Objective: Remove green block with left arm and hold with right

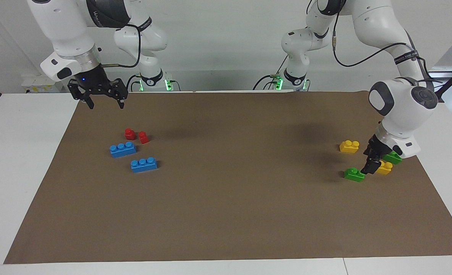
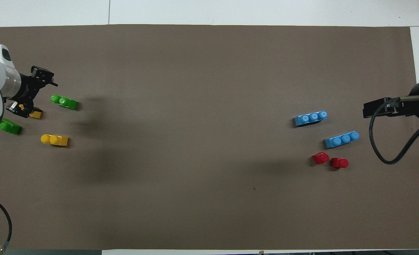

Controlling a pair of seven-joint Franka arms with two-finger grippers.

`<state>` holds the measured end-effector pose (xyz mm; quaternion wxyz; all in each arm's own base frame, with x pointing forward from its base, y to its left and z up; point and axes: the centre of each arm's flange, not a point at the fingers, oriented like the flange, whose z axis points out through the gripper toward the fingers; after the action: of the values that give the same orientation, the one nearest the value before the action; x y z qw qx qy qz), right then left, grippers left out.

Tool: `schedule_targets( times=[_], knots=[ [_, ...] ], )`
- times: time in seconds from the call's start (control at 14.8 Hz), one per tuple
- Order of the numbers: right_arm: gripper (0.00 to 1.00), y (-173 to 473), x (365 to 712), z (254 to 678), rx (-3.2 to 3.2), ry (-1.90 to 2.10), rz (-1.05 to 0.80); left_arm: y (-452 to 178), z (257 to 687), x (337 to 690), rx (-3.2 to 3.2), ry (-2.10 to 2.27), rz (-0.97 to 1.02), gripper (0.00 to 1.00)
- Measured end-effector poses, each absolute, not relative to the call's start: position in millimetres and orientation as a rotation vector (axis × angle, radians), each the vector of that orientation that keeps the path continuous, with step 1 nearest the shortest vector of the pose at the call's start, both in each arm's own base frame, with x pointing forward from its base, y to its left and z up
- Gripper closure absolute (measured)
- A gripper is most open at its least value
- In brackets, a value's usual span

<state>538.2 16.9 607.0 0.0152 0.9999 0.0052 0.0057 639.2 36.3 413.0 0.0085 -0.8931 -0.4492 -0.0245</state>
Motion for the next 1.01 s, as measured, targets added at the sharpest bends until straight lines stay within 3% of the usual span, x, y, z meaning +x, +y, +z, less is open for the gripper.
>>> schedule_targets(
  times=[0.27, 1.01],
  knots=[
    [0.00, 16, 538, 607, 3.111, 0.007, 0.018, -7, 446, 640, -2.819, -1.106, -0.095, 0.00],
    [0.00, 17, 538, 607, 3.124, -0.097, 0.016, -15, 547, 587, -3.032, -0.296, 0.079, 0.00]
  ],
)
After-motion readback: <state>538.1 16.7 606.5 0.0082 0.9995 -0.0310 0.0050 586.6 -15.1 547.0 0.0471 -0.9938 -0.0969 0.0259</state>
